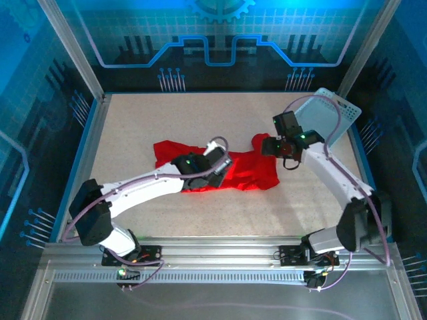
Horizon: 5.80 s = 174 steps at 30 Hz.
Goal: Fold the inside-out t-shirt
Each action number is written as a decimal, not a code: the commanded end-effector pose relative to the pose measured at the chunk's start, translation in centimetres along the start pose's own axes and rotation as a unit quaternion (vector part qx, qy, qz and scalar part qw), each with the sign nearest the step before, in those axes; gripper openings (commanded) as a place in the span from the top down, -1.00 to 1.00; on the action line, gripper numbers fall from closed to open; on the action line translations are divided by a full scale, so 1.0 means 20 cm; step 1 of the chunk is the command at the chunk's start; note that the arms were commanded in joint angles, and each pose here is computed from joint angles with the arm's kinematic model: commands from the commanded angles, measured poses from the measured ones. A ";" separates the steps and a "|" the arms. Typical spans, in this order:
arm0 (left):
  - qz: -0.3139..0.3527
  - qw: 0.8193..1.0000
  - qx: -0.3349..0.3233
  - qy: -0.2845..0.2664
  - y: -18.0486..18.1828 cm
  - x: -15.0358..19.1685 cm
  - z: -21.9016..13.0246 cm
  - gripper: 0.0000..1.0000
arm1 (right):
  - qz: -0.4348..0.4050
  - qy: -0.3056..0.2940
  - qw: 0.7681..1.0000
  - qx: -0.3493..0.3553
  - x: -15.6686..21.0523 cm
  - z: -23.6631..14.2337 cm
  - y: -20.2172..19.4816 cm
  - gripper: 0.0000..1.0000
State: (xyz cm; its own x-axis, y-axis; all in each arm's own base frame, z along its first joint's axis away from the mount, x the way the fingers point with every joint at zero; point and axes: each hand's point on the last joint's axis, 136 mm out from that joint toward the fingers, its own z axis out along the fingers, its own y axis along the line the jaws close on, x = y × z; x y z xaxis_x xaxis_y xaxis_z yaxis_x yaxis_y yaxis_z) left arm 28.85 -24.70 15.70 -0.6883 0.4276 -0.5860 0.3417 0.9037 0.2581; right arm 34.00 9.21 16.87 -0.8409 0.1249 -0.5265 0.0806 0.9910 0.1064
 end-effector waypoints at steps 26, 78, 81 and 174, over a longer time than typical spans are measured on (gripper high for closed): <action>0.152 0.988 0.035 -0.015 -0.53 -0.23 0.50 -0.95 | 0.043 -0.019 0.999 -0.011 0.34 -0.13 -0.16 -0.53; -0.111 0.956 0.255 -0.098 -0.23 -0.59 -0.27 1.00 | -0.070 -0.214 0.939 -0.260 0.38 -0.26 0.68 -0.32; -0.106 0.959 0.245 -0.090 -0.21 -0.54 -0.27 0.97 | -0.047 -0.231 0.957 -0.170 0.35 -0.24 0.50 -0.43; -0.335 0.933 0.018 0.133 0.55 0.02 0.91 0.64 | -0.101 -0.003 0.994 0.045 -0.21 0.49 0.21 -0.42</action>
State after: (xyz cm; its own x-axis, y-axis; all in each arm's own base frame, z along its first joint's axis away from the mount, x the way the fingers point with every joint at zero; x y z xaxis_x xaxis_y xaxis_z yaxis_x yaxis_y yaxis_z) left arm 43.32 -14.99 3.55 -0.8971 -0.2342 -0.3747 -0.2047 0.9718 -0.1171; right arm 44.14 11.37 9.70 -0.8623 0.0263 -0.5058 0.0456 0.9986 -0.0260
